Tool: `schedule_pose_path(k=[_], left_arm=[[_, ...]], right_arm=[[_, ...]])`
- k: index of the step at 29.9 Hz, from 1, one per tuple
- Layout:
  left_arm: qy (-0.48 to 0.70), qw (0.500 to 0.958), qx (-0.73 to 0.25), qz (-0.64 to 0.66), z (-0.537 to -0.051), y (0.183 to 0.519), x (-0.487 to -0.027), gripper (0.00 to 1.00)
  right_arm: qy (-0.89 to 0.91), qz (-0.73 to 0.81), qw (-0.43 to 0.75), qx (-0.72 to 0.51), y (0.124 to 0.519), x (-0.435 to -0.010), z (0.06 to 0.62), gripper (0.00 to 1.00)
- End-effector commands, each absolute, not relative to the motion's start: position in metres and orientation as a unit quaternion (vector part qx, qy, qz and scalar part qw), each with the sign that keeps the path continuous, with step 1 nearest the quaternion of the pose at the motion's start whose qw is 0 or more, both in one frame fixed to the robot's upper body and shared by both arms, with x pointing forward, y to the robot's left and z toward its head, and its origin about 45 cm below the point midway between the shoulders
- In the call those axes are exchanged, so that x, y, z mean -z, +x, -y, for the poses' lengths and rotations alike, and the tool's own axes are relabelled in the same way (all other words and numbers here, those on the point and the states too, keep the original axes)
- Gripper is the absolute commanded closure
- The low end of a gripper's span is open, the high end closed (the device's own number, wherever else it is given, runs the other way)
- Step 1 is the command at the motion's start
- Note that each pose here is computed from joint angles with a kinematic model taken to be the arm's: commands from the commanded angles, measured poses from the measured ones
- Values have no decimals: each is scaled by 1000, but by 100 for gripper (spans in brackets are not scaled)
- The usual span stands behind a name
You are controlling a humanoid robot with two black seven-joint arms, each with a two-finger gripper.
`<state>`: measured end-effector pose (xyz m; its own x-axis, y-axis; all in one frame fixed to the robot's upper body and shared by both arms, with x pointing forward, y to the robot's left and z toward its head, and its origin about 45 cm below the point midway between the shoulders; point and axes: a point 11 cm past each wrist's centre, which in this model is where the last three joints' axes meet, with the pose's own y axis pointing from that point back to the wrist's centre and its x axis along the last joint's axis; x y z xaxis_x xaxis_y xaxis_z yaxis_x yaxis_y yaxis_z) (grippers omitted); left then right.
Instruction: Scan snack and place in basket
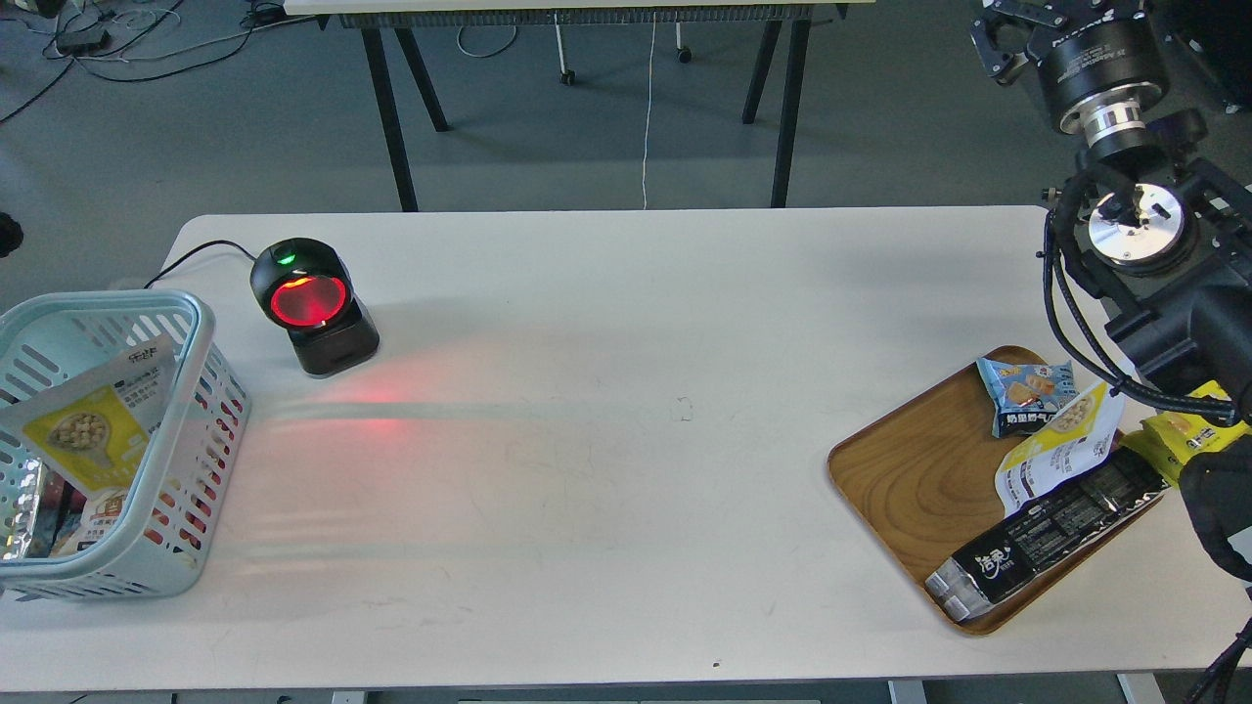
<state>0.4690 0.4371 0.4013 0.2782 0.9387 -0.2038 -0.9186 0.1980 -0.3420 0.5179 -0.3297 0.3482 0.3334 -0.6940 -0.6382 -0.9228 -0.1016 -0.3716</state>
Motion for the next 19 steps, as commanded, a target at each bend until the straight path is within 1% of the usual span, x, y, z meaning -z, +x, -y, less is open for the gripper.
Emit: schedule_pose_path(k=[1,5,12,15,19], left_arm=[[-259,743,-615,-48,-433,485,-375,0],[-295,724,-616,-96,-415,496,-353,0],[-339,693,-615,-165,-381,506,-311,0],[-351,687,-612,-173,-377,508,-310,0],[-354,692,-606,-169,-373,509,-315,0]], right_arm=[[-714,-549,395,-179,520,-355,335,1],[-694,-556,405,-214,522,-347,347,1],[-686,-560,395,-245,522,-318,332,1],[-688,-561,387,-250,519,-310,331,1],[-687,-562,387,-249,519,-310,333,1]])
